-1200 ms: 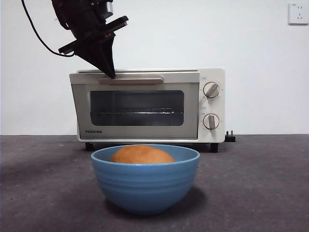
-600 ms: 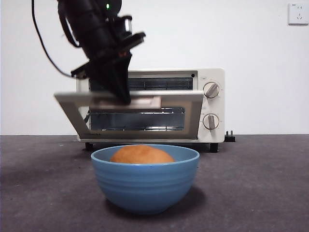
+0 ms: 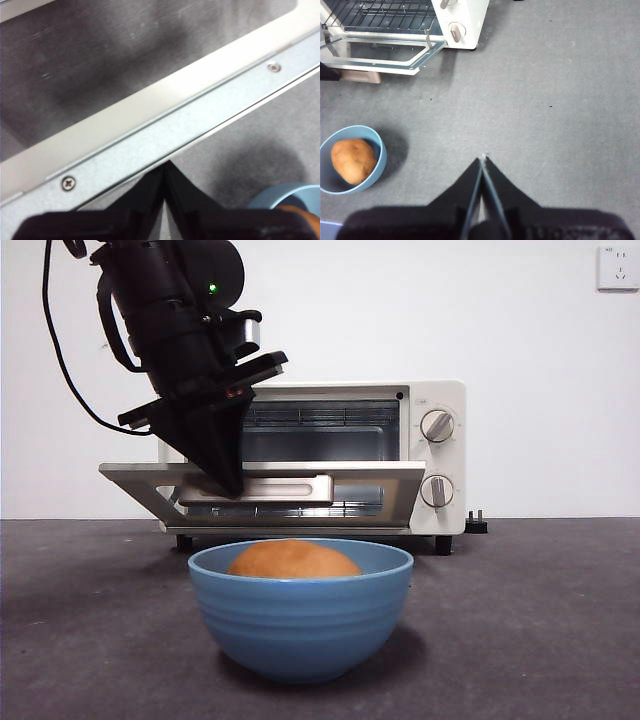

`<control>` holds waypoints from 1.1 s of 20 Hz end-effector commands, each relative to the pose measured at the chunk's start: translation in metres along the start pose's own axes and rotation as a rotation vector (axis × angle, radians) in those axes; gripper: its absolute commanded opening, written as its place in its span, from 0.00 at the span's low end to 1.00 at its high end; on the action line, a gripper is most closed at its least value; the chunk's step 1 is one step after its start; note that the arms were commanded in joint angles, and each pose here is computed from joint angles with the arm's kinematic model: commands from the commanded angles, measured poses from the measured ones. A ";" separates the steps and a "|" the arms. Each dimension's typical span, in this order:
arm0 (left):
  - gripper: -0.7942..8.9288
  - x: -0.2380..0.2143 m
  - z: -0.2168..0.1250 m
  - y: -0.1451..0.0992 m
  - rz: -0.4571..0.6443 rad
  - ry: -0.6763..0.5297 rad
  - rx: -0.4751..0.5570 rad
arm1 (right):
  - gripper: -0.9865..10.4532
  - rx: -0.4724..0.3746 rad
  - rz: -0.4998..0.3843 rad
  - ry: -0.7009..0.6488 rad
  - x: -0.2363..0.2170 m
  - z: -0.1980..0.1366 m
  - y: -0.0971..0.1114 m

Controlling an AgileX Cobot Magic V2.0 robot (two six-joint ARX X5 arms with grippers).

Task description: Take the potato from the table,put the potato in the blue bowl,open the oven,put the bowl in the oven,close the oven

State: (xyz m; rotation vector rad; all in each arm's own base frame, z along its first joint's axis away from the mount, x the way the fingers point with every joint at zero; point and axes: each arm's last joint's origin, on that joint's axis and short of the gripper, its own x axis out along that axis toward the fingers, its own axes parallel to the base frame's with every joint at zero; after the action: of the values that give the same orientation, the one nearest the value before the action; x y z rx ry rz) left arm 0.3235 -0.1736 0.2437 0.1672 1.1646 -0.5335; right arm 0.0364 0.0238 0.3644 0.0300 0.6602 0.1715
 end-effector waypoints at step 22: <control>0.08 -0.005 -0.026 -0.003 0.001 0.133 0.090 | 0.08 -0.001 0.033 0.042 -0.001 -0.003 0.000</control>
State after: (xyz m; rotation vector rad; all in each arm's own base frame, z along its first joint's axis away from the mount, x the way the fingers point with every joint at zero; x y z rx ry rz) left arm 0.3022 -0.1671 0.2353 0.2672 1.2811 -0.5624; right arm 0.0356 0.0248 0.3638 0.0403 0.6883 0.2100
